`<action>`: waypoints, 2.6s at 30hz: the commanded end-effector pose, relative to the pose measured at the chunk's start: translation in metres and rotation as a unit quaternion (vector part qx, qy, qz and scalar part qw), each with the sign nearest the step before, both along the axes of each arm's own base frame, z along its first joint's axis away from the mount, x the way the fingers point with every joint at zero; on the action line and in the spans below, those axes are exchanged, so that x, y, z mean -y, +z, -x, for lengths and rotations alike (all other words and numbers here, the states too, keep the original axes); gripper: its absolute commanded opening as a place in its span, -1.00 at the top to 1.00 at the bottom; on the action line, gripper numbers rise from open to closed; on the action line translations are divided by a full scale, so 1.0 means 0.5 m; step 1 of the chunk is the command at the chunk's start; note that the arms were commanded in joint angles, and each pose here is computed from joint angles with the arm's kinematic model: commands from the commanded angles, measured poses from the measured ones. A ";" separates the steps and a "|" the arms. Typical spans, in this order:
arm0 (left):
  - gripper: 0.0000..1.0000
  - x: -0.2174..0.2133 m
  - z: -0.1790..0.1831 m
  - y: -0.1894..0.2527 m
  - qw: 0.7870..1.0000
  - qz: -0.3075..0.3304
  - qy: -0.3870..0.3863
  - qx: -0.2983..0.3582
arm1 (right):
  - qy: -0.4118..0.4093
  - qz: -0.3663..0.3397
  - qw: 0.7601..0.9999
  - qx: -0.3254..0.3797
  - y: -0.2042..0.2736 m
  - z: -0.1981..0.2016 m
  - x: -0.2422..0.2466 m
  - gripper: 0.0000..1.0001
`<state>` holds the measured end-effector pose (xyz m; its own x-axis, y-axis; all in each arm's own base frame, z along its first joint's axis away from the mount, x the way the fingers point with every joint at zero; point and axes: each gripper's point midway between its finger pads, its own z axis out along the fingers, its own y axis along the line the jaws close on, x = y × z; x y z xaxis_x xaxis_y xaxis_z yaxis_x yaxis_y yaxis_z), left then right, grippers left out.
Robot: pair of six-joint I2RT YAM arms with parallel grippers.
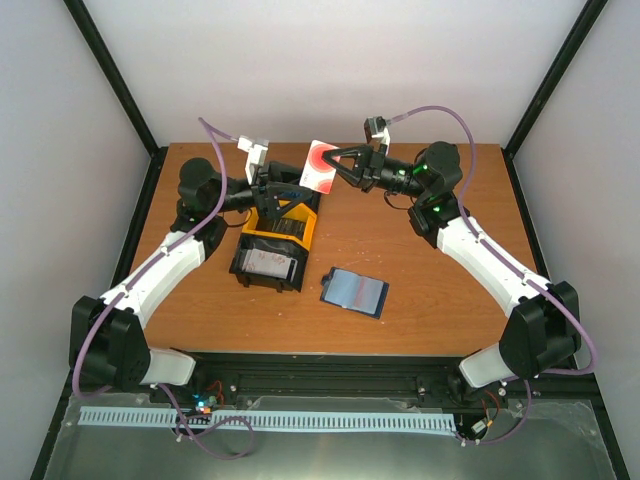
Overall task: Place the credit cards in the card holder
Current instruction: Pick up the credit card from the storage box.
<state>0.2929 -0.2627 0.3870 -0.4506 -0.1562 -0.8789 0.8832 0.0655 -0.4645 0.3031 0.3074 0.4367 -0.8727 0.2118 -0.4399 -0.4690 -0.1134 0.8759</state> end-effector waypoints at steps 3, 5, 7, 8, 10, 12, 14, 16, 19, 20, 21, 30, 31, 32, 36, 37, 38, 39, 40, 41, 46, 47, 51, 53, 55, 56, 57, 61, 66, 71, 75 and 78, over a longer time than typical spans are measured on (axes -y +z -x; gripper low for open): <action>-0.87 -0.002 -0.013 0.028 0.999 0.006 0.018 0.026 | 0.024 -0.014 1.000 0.013 0.026 0.036 0.004 0.94; -0.87 -0.003 -0.015 0.025 0.999 0.003 0.019 0.029 | 0.032 -0.026 0.999 0.013 0.035 0.041 0.005 0.94; -0.87 -0.002 -0.016 0.023 0.999 -0.001 0.021 0.034 | 0.039 -0.031 0.999 0.006 0.039 0.043 0.004 0.94; -0.87 -0.002 -0.018 0.024 0.999 -0.004 0.023 0.037 | 0.043 -0.034 0.998 0.003 0.041 0.044 0.004 0.94; -0.87 -0.002 -0.023 0.029 0.999 -0.009 0.027 0.044 | 0.048 -0.037 0.998 -0.002 0.042 0.046 0.004 0.95; -0.87 -0.001 -0.029 0.039 0.998 -0.011 0.031 0.054 | 0.049 -0.034 0.998 -0.004 0.040 0.046 0.004 0.94; -0.87 -0.002 -0.033 0.053 0.998 -0.007 0.032 0.058 | 0.044 -0.026 0.999 -0.005 0.035 0.045 0.003 0.94; -0.87 -0.002 -0.039 0.064 0.998 -0.002 0.033 0.046 | 0.041 -0.020 0.999 0.000 0.032 0.045 0.004 0.94; -0.77 0.002 -0.052 0.062 1.000 -0.002 0.023 -0.003 | 0.043 -0.018 0.999 0.005 0.031 0.047 0.004 0.94; -0.71 0.005 -0.055 0.056 1.000 -0.006 0.015 -0.021 | 0.043 -0.018 0.999 0.007 0.031 0.048 0.004 0.94; -0.65 0.009 -0.059 0.047 0.999 -0.011 0.009 -0.042 | 0.043 -0.018 0.999 0.008 0.030 0.048 0.004 0.94; -0.38 -0.002 -0.076 0.008 0.996 -0.026 0.009 -0.088 | 0.050 -0.022 0.998 0.024 0.042 0.060 0.006 0.94; -0.38 -0.005 -0.078 0.012 0.996 -0.024 0.011 -0.089 | 0.051 -0.021 0.998 0.025 0.041 0.060 0.006 0.94; -0.39 -0.008 -0.081 0.017 0.996 -0.022 0.012 -0.090 | 0.053 -0.019 0.998 0.026 0.040 0.061 0.006 0.94; -0.39 -0.009 -0.081 0.032 0.994 -0.014 0.001 -0.112 | 0.057 0.007 0.998 0.032 0.017 0.062 0.001 0.94; -0.39 -0.008 -0.077 0.034 0.993 -0.014 -0.009 -0.120 | 0.056 0.017 0.998 0.036 0.009 0.062 0.000 0.94; -0.39 -0.007 -0.076 0.034 0.991 -0.014 -0.015 -0.129 | 0.055 0.028 0.998 0.034 0.000 0.061 -0.002 0.95; -0.38 -0.006 -0.075 0.034 0.990 -0.015 -0.021 -0.136 | 0.054 0.039 0.997 0.036 -0.010 0.060 -0.003 0.94; -0.38 -0.005 -0.074 0.033 0.989 -0.017 -0.027 -0.144 | 0.054 0.048 0.997 0.036 -0.018 0.059 -0.004 0.94; -0.37 -0.003 -0.075 0.030 0.988 -0.020 -0.031 -0.153 | 0.054 0.054 0.996 0.036 -0.024 0.060 -0.004 0.94; -0.26 0.002 -0.084 0.020 0.985 -0.042 -0.037 -0.161 | 0.056 0.073 0.995 0.035 -0.049 0.058 -0.007 0.94; -0.22 0.002 -0.081 0.018 0.985 -0.044 -0.043 -0.160 | 0.055 0.075 0.995 0.035 -0.052 0.057 -0.007 0.94; 0.05 0.005 -0.058 0.009 0.982 -0.051 -0.083 -0.161 | 0.045 0.084 0.995 0.032 -0.058 0.052 -0.005 0.94; 0.12 0.004 -0.044 0.004 0.981 -0.053 -0.101 -0.159 | 0.030 0.090 0.995 0.030 -0.063 0.043 -0.004 0.94; 0.18 0.001 -0.022 0.000 0.978 -0.056 -0.127 -0.159 | 0.017 0.093 0.995 0.026 -0.068 0.034 -0.003 0.95; 0.22 0.002 -0.013 -0.003 0.976 -0.057 -0.136 -0.160 | 0.011 0.094 0.995 0.022 -0.072 0.029 -0.004 0.94; 0.24 0.002 -0.006 -0.008 0.974 -0.058 -0.145 -0.164 | 0.006 0.095 0.995 0.020 -0.076 0.023 -0.003 0.94; 0.38 0.007 0.013 -0.024 0.968 -0.062 -0.168 -0.176 | -0.005 0.094 0.996 0.009 -0.095 0.008 -0.005 0.94; 0.83 0.007 0.018 -0.035 0.965 -0.064 -0.175 -0.186 | -0.020 0.101 0.995 -0.008 -0.138 -0.009 0.006 0.94; 0.99 0.008 0.004 -0.047 0.963 -0.065 -0.164 -0.203 | -0.030 0.102 0.994 -0.020 -0.177 -0.020 0.034 0.94; 0.99 0.005 -0.022 -0.059 0.961 -0.065 -0.143 -0.226 | -0.029 0.105 0.994 -0.032 -0.210 -0.023 0.052 0.94; 0.99 0.006 -0.039 -0.077 0.956 -0.066 -0.136 -0.253 | -0.026 0.103 0.993 -0.048 -0.234 -0.022 0.056 0.90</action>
<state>0.3040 -0.2735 0.3374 -0.8377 0.1461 -0.5262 0.5250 -0.0502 -0.8497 0.3059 0.2945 0.3400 -0.8824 0.1389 -0.4494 -0.4439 0.0702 0.8933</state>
